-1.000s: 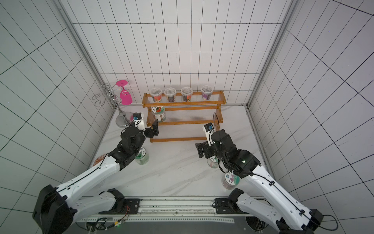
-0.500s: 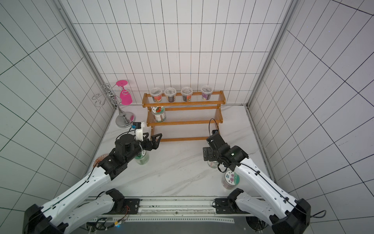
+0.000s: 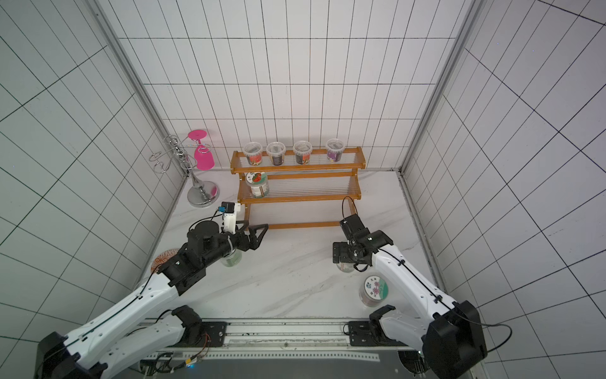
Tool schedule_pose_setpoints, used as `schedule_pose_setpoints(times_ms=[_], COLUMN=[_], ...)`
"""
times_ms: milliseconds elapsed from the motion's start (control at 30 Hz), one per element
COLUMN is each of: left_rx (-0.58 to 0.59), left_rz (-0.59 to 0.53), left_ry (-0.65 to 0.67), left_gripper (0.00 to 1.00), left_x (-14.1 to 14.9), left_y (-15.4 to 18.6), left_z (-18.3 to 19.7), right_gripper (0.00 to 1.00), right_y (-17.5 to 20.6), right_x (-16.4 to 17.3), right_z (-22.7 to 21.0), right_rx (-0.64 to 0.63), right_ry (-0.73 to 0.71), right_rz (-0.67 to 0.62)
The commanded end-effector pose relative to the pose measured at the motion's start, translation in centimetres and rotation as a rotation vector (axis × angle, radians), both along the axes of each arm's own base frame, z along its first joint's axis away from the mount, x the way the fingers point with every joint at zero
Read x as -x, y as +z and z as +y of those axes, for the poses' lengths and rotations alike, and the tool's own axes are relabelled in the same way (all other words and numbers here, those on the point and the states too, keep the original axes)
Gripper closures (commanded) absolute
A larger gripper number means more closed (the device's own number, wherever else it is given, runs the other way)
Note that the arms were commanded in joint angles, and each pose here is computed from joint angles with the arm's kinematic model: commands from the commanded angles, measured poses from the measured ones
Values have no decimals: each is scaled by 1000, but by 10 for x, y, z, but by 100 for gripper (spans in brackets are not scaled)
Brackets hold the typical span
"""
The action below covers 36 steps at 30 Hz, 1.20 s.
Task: Place the seed container on the shelf
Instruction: Pick up the seed jar at the center of the board.
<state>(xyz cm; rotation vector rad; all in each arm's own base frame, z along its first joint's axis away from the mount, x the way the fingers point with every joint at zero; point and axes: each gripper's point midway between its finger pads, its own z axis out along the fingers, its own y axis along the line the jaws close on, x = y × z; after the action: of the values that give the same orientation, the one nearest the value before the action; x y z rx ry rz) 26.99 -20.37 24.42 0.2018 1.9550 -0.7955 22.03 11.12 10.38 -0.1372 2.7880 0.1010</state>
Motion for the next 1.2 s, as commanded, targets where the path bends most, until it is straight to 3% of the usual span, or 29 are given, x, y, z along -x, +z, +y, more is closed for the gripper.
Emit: schedule_pose_setpoints(times_ms=[0,467,567,767,967,1167], left_rx=[-2,-1,-4,-4,-5,-4], left_rz=[-10,-8,-8,-12,-43,-139], left_ry=[-16,3,7,8,-18,-99], left_gripper=[1,1,1,1,1,1], left_x=[5,9,9,9,10,19], left_y=[-1,-4,-5,-4,4,25], left_z=[0,6,7,8,4,-13], right_gripper=[1,2,8,30,39,41], right_y=[-12,-24,-26,-22,12,64], right_x=[0,-11,-11,-9,-7,-5], right_z=[-4,1,0,5,17,33], right_rx=[1,-7,7,-8,-49,-74], right_ry=[-9,13,17,42,100,191], right_rz=[22,57,69,99,84,32])
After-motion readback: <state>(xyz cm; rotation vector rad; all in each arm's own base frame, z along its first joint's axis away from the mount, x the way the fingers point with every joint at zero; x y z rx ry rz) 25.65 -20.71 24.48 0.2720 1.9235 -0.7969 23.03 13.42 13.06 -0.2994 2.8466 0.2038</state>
